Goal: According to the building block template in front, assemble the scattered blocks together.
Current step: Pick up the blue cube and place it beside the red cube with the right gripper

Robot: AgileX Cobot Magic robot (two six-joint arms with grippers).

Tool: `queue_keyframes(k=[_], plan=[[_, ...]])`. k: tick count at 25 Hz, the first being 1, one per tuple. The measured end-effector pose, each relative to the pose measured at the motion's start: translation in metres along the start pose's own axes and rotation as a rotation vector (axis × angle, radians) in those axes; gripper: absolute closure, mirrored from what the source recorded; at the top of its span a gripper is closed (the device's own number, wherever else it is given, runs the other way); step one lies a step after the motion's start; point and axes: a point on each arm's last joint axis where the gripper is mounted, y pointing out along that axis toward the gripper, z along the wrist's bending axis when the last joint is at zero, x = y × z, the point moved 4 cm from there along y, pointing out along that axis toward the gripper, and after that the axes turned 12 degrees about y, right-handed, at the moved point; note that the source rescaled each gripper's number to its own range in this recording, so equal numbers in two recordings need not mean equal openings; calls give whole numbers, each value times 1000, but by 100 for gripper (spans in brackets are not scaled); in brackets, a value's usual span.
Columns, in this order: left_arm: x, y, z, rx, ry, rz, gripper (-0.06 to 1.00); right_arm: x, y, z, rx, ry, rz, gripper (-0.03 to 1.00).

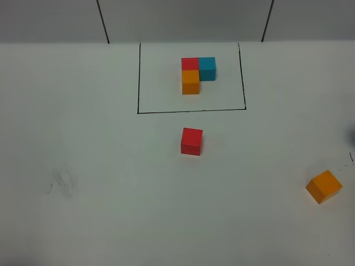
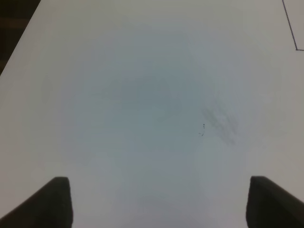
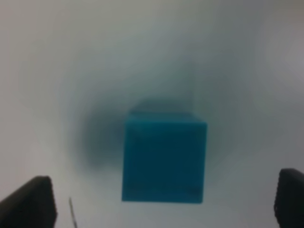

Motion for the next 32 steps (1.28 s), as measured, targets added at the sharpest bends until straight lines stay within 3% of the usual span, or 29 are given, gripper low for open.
queue_keyframes(k=[10,14,19,22,24,29,32], plan=[[0,0,0,0,0,-1,27,-4,34,-11,-13,4,32,16],[0,0,0,-1,0,-1,27,-4,39,-13,-14,-10,31,23],[0,0,0,-2,-1,-1,27,-3,39,-13,-12,-20,21,46],[0,0,0,-1,-1,-3,27,-3,39,-13,-12,-37,22,71],[0,0,0,-1,-1,-3,27,-2,39,-13,-12,-47,21,94],[0,0,0,0,0,-3,27,-1,38,-13,-12,-84,19,95],[0,0,0,0,0,-3,27,2,26,-2,-5,-179,-5,95]])
